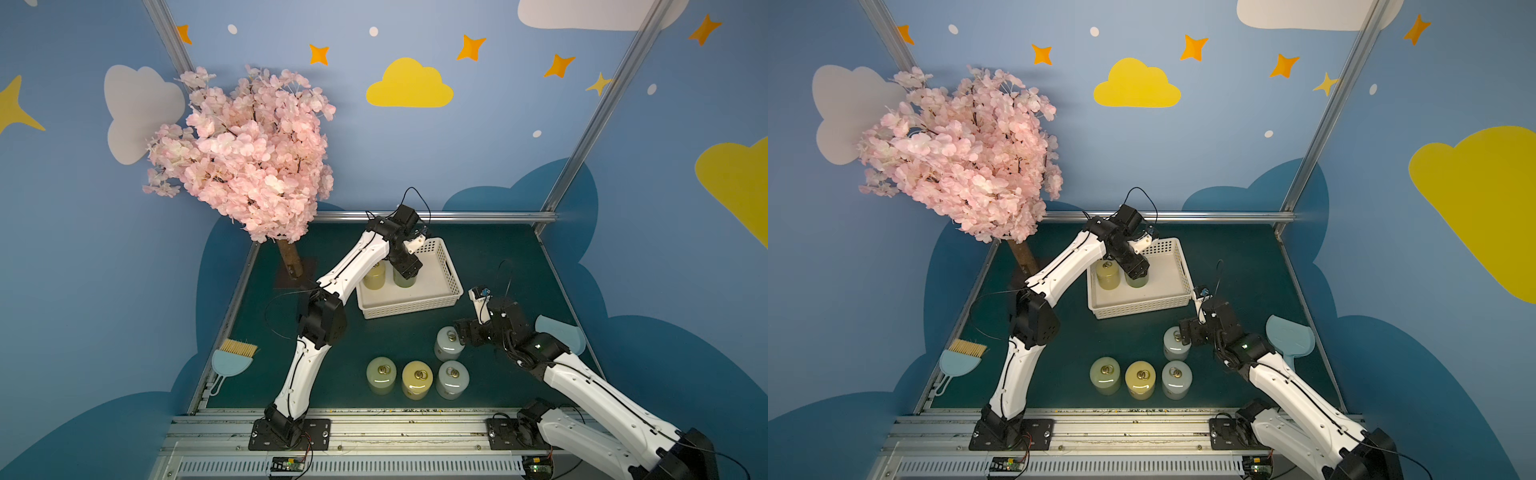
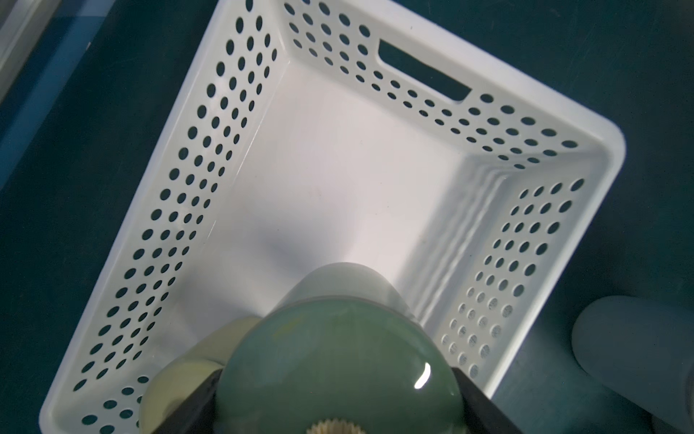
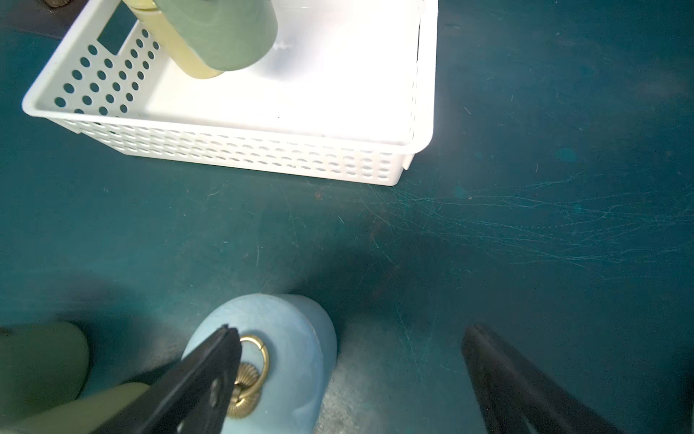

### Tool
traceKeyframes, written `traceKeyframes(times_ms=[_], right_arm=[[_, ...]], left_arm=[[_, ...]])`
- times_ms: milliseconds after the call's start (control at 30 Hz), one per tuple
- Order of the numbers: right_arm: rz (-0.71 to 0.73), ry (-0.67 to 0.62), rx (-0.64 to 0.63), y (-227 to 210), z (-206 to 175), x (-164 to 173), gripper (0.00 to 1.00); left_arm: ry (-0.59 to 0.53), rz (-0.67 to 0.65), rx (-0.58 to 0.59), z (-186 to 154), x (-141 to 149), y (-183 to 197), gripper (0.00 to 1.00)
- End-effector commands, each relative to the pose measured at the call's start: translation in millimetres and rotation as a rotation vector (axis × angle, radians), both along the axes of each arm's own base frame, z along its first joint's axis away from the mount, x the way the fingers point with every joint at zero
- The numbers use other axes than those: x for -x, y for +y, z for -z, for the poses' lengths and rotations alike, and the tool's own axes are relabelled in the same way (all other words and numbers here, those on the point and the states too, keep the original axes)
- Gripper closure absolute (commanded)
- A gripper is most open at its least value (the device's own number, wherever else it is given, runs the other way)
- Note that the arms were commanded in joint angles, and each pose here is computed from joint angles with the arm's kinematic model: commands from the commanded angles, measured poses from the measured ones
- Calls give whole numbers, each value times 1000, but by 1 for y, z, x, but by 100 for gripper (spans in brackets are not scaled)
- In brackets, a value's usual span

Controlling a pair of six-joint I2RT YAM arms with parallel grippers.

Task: Take the tea canister out of the basket
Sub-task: Pick up the tea canister from the basket, then place the tea canister at the center of the board.

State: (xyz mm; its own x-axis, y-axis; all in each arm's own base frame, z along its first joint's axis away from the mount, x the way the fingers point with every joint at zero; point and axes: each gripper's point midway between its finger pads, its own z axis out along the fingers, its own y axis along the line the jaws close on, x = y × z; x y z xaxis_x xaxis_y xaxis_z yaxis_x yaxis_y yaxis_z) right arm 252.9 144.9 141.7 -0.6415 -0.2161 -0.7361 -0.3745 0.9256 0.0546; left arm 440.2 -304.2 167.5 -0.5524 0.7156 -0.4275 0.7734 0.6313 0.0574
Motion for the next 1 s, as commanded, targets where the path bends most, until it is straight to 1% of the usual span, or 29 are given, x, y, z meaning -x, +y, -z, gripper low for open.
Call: traceKeyframes(times_ms=[0,133,300,600,967], right_arm=[[16,-24,-13,-2,-4,-1,2],[23,-28,-15,-4,-4,-1,2],[28,-31,-16,-5,-5,-2,2],[40,-36,-15,-7,-5,-2,2],[64,-54,-10,-13,-7,-3,2]], left_arm=[[-55,-25,58,-38,9,-2,48],[-60,-41,68,-45,21,-2,48],[-73,-57,54,-51,38,2,48],[-127,-62,79,-63,72,7,48],[-133,-46,123,-63,113,6,48]])
